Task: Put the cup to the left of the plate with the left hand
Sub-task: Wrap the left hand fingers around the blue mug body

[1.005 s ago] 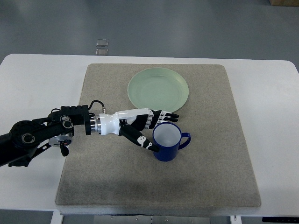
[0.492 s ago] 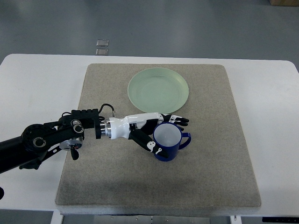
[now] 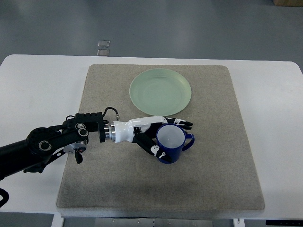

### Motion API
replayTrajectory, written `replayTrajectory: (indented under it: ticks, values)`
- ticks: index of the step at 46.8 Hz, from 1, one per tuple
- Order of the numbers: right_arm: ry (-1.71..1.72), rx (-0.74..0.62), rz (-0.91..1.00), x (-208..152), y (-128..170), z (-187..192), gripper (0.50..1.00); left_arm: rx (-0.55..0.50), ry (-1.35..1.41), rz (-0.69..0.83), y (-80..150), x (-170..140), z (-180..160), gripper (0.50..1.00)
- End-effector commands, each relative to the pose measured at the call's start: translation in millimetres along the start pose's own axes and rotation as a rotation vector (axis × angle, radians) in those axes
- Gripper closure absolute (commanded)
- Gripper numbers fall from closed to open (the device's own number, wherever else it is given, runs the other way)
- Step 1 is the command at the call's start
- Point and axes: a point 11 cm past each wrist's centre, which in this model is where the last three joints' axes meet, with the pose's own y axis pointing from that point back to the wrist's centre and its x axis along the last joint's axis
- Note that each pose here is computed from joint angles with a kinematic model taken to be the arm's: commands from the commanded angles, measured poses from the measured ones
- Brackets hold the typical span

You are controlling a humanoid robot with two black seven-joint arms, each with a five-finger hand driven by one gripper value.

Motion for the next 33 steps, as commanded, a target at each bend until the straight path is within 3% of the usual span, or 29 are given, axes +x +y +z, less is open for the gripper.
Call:
replayTrajectory:
  ticks: [1,10,16,24,33]
  values:
    - [0.001,0.000,0.000,-0.1,0.0,0.1,0.568,-0.002,-0.002,0.003,-1.9,-0.7,0.3,0.516]
    - [0.000,0.000,0.000,-0.1,0.0,0.0,0.568,-0.003,-0.009,0.016,-1.9,0.8,0.4,0.566]
    - [0.001,0.000,0.000,-0.1,0.0,0.1,0.568,-0.003,-0.009,0.016,-1.9,0.8,0.4,0.649]
    - [0.001,0.000,0.000,-0.1,0.0,0.1,0.568,-0.004,-0.010,0.019,-1.9,1.2,0.7,0.720]
    - [0.000,0.000,0.000,-0.1,0.0,0.0,0.568,-0.007,-0.012,0.027,-1.8,2.9,1.7,0.752]
